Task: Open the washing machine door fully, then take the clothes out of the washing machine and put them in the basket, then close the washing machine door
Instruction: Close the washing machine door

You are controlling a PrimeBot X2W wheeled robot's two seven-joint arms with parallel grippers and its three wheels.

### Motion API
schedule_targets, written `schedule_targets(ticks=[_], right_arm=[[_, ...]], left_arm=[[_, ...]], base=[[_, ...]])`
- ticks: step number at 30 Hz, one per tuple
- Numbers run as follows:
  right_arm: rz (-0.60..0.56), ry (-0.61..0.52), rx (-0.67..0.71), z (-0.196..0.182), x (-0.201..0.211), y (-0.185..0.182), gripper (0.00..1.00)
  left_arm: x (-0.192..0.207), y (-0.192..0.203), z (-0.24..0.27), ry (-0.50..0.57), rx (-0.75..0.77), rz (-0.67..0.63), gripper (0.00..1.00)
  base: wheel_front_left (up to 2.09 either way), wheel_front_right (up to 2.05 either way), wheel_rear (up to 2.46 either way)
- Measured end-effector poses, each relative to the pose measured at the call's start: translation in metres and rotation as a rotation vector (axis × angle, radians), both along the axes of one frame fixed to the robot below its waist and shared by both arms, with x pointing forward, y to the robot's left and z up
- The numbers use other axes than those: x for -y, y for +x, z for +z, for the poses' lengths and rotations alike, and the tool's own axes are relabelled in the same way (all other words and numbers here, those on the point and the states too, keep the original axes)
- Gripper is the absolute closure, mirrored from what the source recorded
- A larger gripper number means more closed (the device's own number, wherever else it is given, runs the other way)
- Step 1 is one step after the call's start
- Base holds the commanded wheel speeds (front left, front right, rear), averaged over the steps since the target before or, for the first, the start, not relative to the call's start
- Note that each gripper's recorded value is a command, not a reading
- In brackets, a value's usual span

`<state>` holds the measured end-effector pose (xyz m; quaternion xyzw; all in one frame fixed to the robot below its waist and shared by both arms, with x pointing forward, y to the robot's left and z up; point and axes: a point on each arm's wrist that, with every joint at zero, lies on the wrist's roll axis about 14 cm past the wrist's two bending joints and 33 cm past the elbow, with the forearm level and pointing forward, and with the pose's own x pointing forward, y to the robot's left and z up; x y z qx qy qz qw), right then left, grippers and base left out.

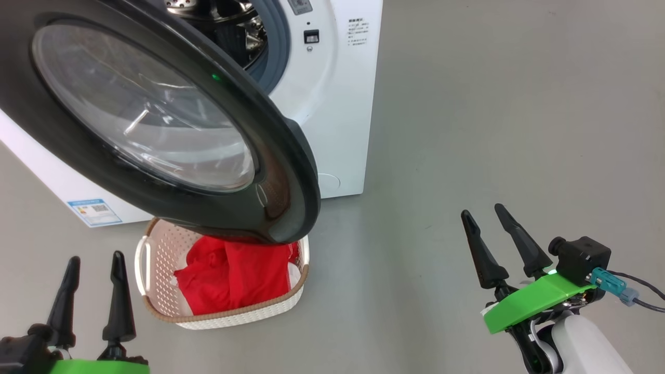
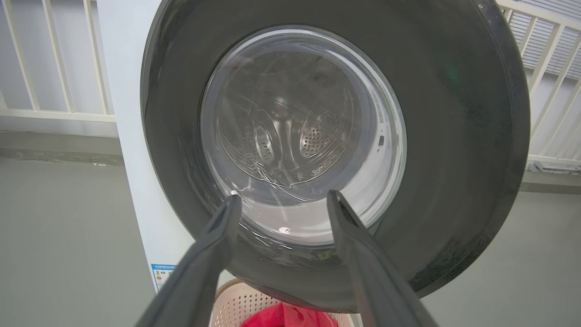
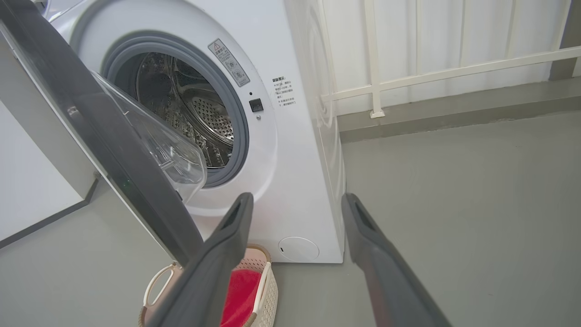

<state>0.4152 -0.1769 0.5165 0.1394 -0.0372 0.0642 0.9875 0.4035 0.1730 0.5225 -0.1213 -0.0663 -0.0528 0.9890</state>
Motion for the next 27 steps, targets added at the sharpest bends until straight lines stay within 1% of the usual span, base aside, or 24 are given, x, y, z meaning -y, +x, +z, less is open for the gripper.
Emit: schedule_targets(ticks=[4,5,6,7,8,9,10,18,21,27], right_arm=[[0.014,0.000,-0.001,0.000,-0.005,0.002,0.00],[0.017,0.000,0.000,0.000,-0.006,0.003,0.12],[0.021,0.000,0.002,0.000,-0.007,0.004,0.27],[0.025,0.000,0.006,0.002,-0.009,0.005,0.53],[0.030,0.001,0.013,0.004,-0.010,0.007,0.66],[0.035,0.001,0.020,0.007,-0.012,0.009,0.98],[0.041,0.001,0.030,0.010,-0.014,0.011,1.00],[0.122,0.011,0.090,0.030,-0.042,0.022,1.00],[0.174,0.004,0.114,0.038,-0.059,0.024,1.00],[0.275,0.005,0.203,0.069,-0.095,0.030,1.00]], left_arm=[[-0.003,-0.002,-0.001,0.003,-0.002,0.011,0.00],[-0.004,-0.002,0.000,0.002,-0.001,0.014,0.00],[-0.005,-0.003,0.000,0.000,-0.001,0.014,0.00],[-0.006,-0.003,0.000,-0.001,-0.001,0.018,0.00],[-0.007,-0.004,-0.001,-0.001,-0.001,0.022,0.00],[-0.008,-0.005,-0.001,-0.003,-0.002,0.026,0.00],[-0.009,-0.006,-0.001,-0.005,-0.004,0.031,0.00],[-0.021,-0.016,-0.001,-0.018,-0.007,0.076,0.00],[-0.026,-0.021,0.000,-0.022,-0.004,0.095,0.00],[-0.034,-0.032,0.004,-0.029,0.009,0.123,0.00]], base=[[0.00,0.00,0.00],[0.00,0.00,0.00],[0.00,0.00,0.00],[0.00,0.00,0.00],[0.00,0.00,0.00],[0.00,0.00,0.00],[0.00,0.00,0.00],[0.00,0.00,0.00],[0.00,0.00,0.00],[0.00,0.00,0.00]])
